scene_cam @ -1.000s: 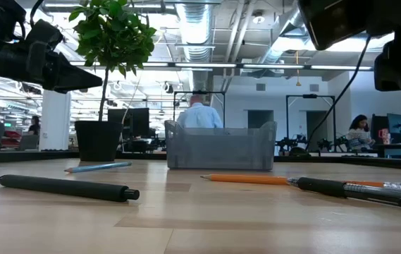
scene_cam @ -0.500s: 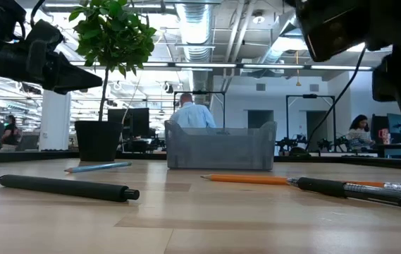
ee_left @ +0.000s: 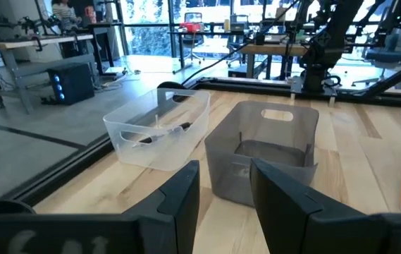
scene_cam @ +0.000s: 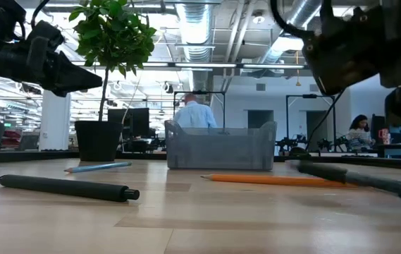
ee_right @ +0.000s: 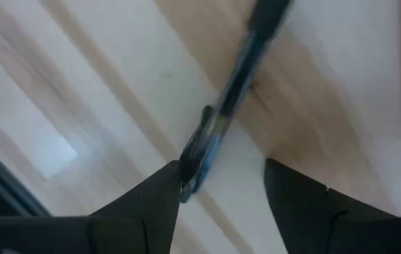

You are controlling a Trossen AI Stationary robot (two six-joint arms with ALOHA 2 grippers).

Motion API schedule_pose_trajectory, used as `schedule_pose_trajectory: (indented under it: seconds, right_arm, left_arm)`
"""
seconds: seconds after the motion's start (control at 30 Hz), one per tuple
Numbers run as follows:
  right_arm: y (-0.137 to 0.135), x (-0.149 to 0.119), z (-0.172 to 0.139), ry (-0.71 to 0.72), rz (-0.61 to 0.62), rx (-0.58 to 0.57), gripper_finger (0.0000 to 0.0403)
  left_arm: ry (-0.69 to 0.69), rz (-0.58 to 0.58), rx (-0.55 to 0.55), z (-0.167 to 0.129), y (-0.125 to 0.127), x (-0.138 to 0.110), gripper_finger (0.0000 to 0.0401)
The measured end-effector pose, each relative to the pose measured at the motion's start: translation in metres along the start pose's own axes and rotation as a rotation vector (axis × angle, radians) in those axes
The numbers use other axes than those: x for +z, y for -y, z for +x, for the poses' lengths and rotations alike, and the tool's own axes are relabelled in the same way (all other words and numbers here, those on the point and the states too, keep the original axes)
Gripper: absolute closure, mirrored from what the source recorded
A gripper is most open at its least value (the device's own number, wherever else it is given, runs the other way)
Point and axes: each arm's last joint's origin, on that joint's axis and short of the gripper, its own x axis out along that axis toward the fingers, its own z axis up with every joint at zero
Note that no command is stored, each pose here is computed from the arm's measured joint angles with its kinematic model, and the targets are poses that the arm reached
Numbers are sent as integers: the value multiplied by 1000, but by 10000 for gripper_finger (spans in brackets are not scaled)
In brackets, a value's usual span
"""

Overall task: Sort pens & pencils
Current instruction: Put the right black pen into the transparent bin

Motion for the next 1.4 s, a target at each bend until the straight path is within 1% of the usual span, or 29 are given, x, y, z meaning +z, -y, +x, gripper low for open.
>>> schedule_pose_trajectory:
  seconds: [0.1,0.3,0.4,0.5,0.67,0.77,0.97,1.17,1.4]
  right_arm:
    - [1,0,4,-17,10,-25,178]
    - [4,-1,5,-24,27,-57,178]
    - [7,-1,5,-25,29,-91,182]
    - [12,-1,5,-49,21,-129,193]
    - [14,-1,5,-55,-23,-139,219]
    - [17,1,4,-61,-25,-157,235]
    - [18,8,4,-62,-76,-137,258]
    - [23,15,3,-76,-61,-147,270]
    - [23,22,3,-59,-159,-114,269]
  left_arm:
    - [-1,-1,0,0,0,0,283]
    - [0,-3,0,0,0,0,283]
    - [0,-3,0,0,0,0,283]
    - [0,-3,0,0,0,0,283]
    - [0,-3,0,0,0,0,283]
    - [0,-3,0,0,0,0,283]
    - [0,-15,0,0,0,0,283]
    - [0,-37,0,0,0,0,283]
    - [0,-37,0,0,0,0,283]
